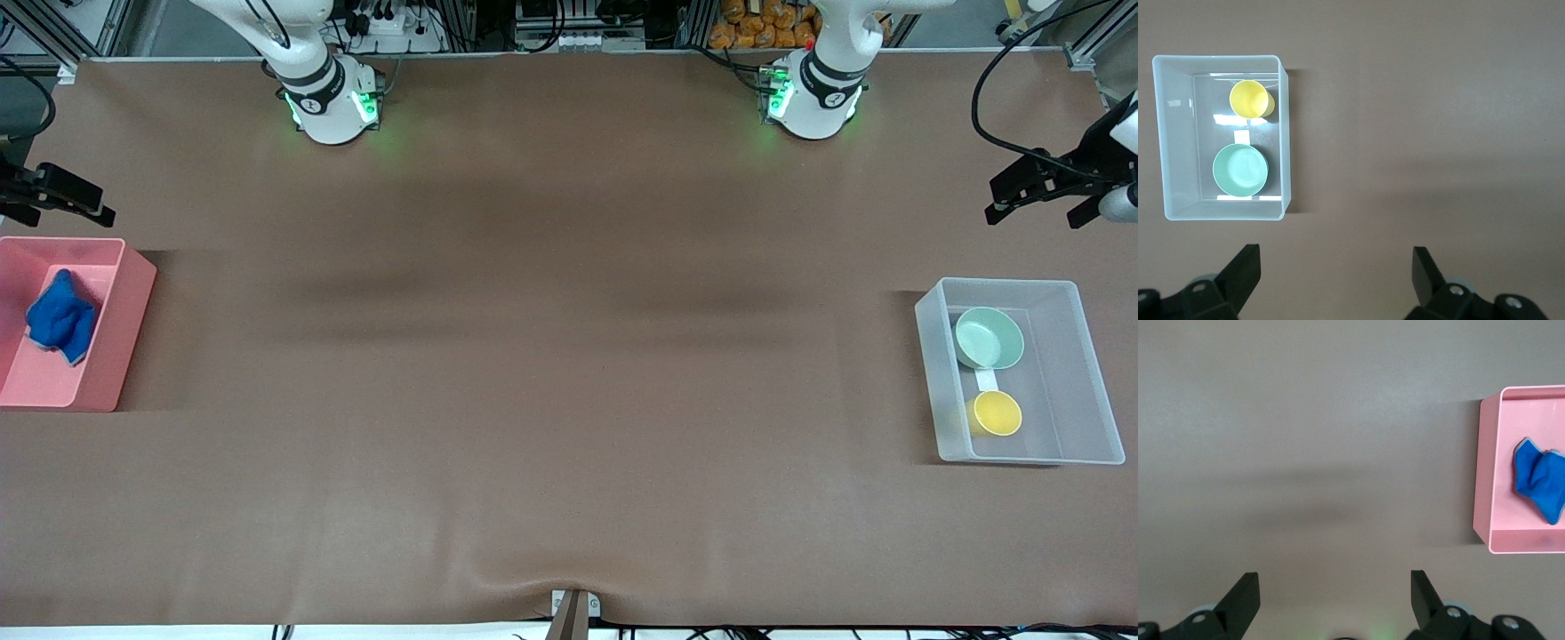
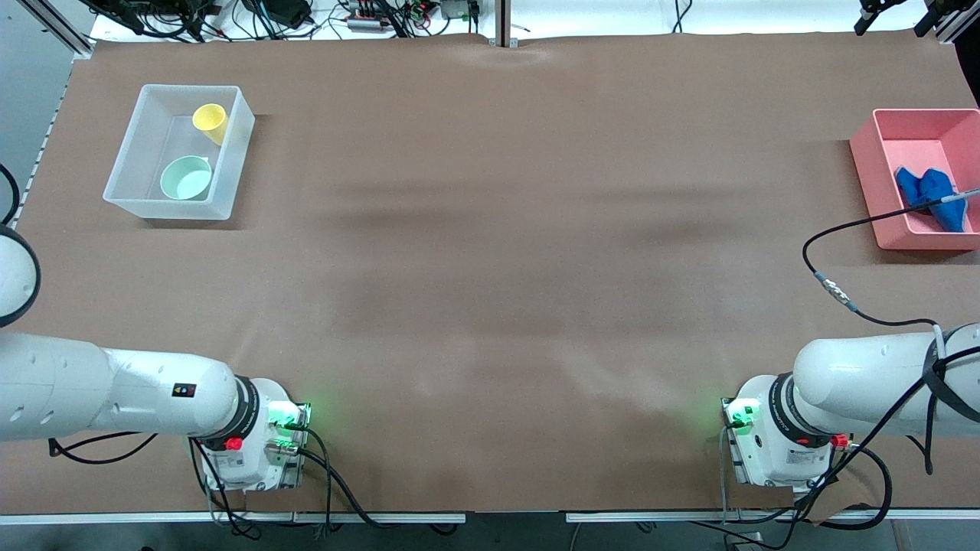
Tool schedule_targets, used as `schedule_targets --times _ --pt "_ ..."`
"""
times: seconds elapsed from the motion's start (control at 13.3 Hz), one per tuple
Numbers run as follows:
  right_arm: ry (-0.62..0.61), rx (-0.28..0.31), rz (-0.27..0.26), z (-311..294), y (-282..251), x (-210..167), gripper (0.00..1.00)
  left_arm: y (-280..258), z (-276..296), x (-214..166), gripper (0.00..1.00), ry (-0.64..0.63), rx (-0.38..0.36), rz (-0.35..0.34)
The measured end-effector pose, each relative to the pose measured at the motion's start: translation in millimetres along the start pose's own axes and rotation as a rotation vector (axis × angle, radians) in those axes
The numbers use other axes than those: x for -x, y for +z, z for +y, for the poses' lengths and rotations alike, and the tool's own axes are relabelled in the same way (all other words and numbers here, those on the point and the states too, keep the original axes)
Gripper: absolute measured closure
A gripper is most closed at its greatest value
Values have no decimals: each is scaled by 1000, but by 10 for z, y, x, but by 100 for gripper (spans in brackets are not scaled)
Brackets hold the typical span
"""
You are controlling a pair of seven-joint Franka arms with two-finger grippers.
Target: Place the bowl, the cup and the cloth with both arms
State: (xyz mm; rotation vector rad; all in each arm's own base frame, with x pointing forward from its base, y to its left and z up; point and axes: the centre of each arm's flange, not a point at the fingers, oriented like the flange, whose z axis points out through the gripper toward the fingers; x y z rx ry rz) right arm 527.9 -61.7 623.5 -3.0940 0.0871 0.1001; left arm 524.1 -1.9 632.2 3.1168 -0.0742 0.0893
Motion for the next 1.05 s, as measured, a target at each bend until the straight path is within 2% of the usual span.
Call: schedule_targets --times 0.3,0.6,1.05 --pt "23 -7 0 -29 1 -2 0 28 -13 -8 0 -2 1 -8" --pt "24 -9 1 -31 0 -2 0 381 52 -242 0 8 -4 -65" --pt "25 -9 1 -32 -1 -2 0 368 -55 -389 0 -12 -9 -53"
